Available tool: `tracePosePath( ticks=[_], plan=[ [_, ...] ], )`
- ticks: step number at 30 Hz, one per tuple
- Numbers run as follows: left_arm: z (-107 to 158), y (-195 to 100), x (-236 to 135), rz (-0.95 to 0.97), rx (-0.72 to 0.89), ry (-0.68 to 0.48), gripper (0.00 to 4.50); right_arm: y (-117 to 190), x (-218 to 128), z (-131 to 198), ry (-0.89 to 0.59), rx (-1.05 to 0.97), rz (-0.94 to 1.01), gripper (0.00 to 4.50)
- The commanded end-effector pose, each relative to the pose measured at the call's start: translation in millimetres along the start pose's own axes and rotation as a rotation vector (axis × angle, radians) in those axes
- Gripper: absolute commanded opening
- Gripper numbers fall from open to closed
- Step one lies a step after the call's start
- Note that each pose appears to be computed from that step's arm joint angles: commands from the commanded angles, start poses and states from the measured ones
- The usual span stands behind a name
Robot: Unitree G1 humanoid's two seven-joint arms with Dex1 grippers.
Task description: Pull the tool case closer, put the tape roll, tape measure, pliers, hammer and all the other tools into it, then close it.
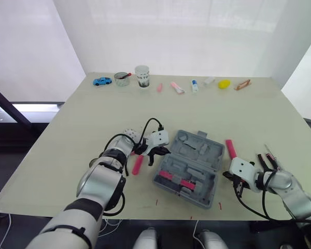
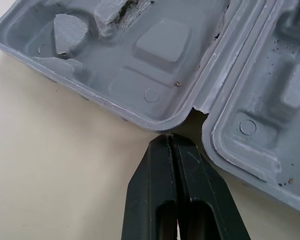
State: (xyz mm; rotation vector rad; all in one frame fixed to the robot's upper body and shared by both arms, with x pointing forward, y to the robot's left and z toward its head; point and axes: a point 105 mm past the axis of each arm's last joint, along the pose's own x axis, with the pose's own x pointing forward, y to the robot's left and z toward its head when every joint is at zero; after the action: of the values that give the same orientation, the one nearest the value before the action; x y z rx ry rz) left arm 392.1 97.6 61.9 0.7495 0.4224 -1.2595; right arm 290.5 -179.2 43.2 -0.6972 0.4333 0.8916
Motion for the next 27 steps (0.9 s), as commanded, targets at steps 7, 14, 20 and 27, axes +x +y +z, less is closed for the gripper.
tracePosePath(
  ticks=[7, 14, 20, 27],
  plan=[
    [0, -12, 13, -0.056, -0.012, 0.005, 0.09, 1, 7, 17, -0.054, -0.023, 0.007, 0.00],
    [2, -16, 14, -0.093, -0.015, -0.005, 0.09, 1, 14, 31, -0.100, -0.017, 0.015, 0.00],
    [-2, -25, 9, -0.169, -0.049, -0.019, 0.09, 0, 16, 32, -0.119, -0.003, 0.013, 0.00],
    [-3, -32, 5, -0.223, -0.051, -0.058, 0.09, 3, 14, 32, -0.136, 0.013, 0.020, 0.00]
  ],
)
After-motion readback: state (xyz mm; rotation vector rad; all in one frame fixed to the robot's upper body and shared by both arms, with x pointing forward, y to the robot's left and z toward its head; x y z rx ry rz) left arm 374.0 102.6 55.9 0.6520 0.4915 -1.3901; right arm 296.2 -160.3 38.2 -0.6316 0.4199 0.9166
